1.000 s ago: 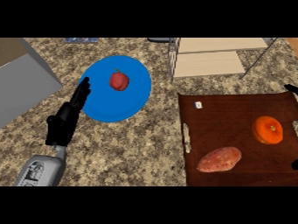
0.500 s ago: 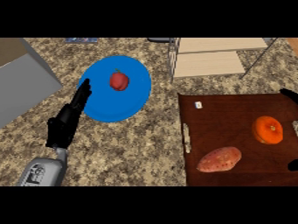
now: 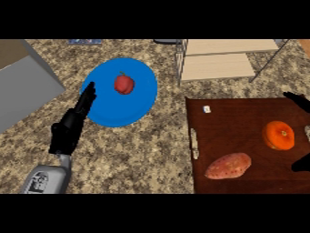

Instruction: Pick the squash from the tray and place it in the tiered shelf

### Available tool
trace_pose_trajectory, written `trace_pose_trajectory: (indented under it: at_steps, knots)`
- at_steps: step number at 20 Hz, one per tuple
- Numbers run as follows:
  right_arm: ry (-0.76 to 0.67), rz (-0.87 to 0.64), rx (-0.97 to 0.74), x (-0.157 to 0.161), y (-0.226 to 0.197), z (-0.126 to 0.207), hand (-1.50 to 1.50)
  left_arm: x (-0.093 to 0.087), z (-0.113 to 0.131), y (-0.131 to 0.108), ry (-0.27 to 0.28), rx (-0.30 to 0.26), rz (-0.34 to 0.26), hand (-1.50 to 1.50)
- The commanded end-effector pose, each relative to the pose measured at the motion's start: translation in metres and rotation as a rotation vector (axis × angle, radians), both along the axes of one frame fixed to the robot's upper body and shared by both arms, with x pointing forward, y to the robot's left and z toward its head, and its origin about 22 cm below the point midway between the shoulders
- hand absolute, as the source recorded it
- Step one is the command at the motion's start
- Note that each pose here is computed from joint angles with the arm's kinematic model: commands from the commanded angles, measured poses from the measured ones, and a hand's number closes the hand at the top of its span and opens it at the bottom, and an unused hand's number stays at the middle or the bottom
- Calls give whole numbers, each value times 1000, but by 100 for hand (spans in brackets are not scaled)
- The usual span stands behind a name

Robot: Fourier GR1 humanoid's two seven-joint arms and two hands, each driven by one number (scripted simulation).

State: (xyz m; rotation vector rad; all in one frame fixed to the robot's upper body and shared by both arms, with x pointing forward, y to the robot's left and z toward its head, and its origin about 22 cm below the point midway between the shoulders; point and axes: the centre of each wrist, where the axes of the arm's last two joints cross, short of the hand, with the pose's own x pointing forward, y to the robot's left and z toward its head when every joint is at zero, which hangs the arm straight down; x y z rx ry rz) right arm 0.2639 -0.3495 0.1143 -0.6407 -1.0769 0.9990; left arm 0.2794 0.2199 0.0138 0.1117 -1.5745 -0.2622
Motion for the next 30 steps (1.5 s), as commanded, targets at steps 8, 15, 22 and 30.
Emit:
trace_pose_trajectory:
  at_steps: [8,15,22,30]
  knots:
    - [24,-9,-16,21,-4,-36,-150,12,1,5,7,-4,0,0]
    - [32,12,7,3,6,-49,-150,-11,-8,-10,-2,-16,-4,0]
    - [47,38,-34,16,11,-64,150,-6,-5,3,3,-13,11,0]
    - [-22,104,-116,5,-26,-74,150,0,-5,14,-1,-3,-8,0]
